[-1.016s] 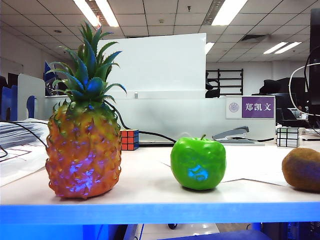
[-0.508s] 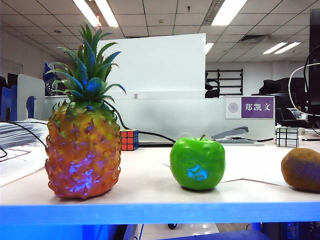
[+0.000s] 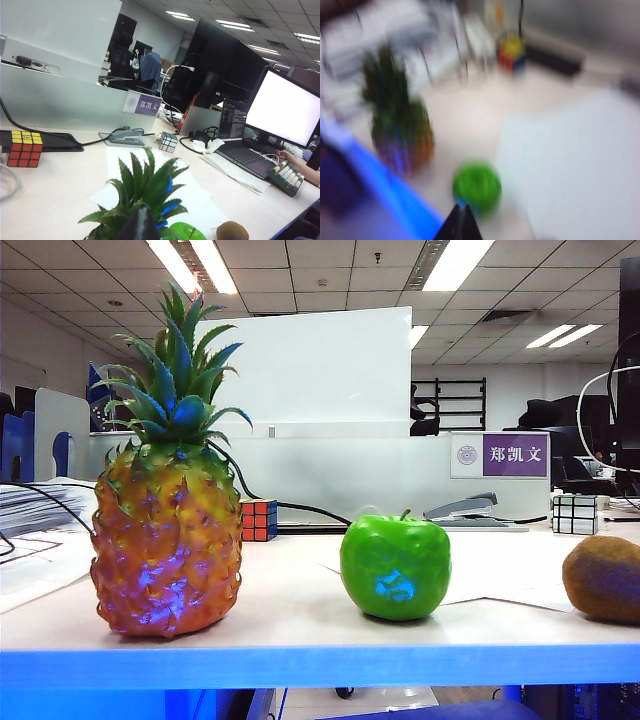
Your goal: Arrange all the fruits from large to small from left to right in a row.
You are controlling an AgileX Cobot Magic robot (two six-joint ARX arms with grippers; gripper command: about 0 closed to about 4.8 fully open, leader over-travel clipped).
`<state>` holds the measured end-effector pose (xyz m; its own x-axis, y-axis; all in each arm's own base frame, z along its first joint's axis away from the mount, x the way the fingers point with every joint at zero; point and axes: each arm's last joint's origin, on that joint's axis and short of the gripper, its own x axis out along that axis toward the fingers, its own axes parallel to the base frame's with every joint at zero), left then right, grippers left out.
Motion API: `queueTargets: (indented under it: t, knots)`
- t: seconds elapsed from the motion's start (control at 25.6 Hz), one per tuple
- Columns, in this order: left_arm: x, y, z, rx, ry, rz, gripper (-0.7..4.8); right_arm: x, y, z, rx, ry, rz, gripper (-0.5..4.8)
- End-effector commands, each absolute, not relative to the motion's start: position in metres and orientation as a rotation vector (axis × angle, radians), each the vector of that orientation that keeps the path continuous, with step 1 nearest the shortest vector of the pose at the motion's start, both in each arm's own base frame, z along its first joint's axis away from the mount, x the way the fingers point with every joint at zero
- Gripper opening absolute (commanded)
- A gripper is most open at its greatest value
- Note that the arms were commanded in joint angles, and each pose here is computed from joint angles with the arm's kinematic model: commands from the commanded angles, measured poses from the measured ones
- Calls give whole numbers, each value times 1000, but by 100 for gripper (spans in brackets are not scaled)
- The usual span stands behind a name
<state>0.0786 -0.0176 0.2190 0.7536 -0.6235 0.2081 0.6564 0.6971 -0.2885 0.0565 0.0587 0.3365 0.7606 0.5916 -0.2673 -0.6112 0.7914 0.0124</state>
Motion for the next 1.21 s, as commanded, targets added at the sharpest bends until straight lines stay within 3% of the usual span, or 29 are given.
queueTargets:
  t: [0.04,0.16,0.31,0.43,1.02,1.21]
  knots:
    - [77,-18,222,-359,-109,-723,-5,56,58,326,46,7,670,-2]
    - [77,-18,222,-359,-108,-723,-5,55,54,302,78,-42,591,-1]
    - [77,-18,222,-359,-108,-724,-5,61,51,259,32,23,360,-1]
    - [77,-18,222,-359,-107,-724,-5,64,54,238,1,60,356,-1]
    - [77,-18,222,-359,-108,-722,-5,63,53,224,-75,161,351,-1]
    - [77,-18,222,-359,-108,-722,-5,67,29,231,17,75,109,-1]
